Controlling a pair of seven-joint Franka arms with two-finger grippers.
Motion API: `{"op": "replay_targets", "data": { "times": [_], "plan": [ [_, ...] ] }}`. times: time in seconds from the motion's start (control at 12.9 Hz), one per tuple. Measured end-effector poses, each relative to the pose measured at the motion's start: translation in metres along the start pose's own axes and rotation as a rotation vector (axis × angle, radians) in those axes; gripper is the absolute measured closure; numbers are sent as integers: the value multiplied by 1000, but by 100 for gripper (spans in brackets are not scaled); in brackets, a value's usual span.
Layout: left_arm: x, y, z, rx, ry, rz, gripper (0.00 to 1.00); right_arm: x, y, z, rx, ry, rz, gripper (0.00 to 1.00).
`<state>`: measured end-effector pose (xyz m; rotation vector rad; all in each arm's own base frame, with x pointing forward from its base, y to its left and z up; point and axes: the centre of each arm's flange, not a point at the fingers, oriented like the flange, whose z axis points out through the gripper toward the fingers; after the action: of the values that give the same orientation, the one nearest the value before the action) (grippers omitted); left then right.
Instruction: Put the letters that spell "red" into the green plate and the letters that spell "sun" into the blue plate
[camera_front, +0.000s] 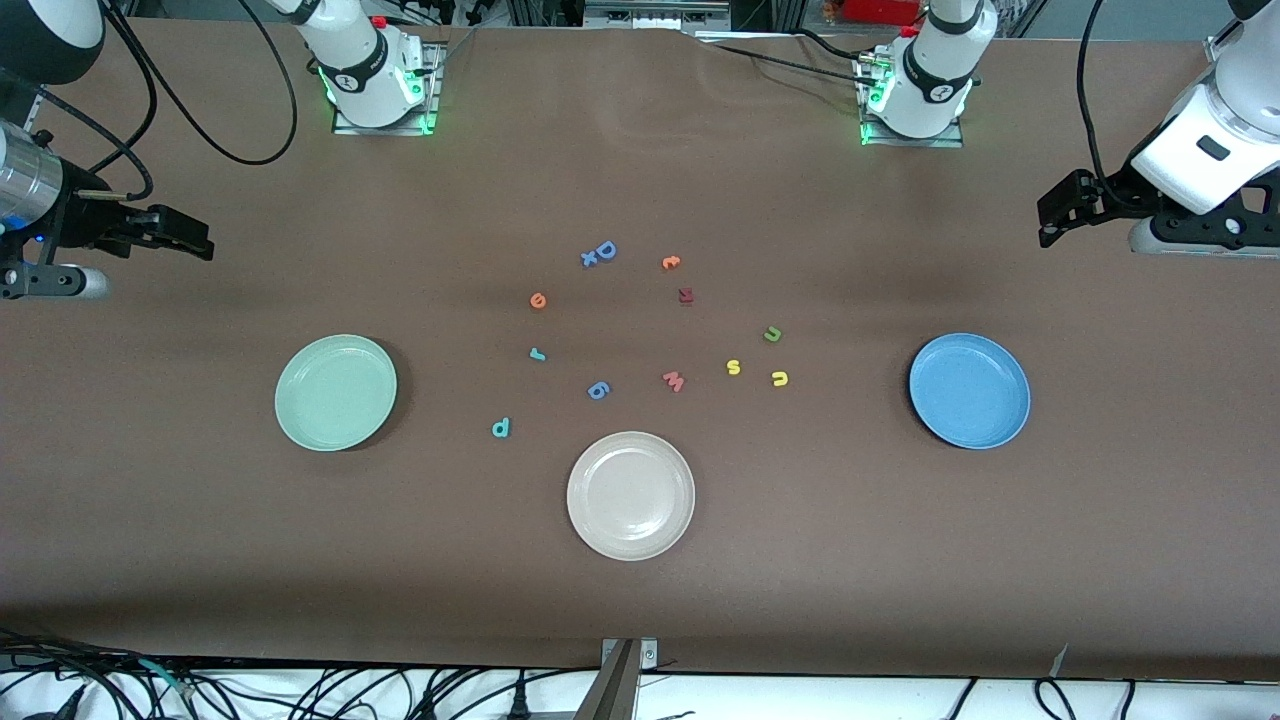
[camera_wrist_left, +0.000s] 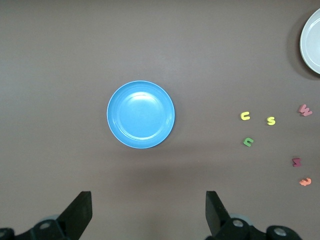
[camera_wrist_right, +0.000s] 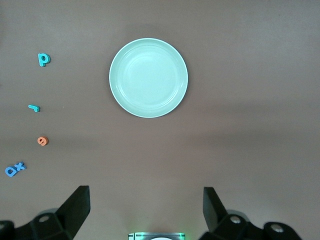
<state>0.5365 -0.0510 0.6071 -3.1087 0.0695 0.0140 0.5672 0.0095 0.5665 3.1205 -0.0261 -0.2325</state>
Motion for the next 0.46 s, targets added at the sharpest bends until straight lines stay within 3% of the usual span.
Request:
{"op": "replay_targets", "data": {
  "times": [0.46],
  "plan": [
    [0, 2, 0, 0, 0, 4, 0, 0, 0, 0, 0, 0, 1, 0]
  ]
}}
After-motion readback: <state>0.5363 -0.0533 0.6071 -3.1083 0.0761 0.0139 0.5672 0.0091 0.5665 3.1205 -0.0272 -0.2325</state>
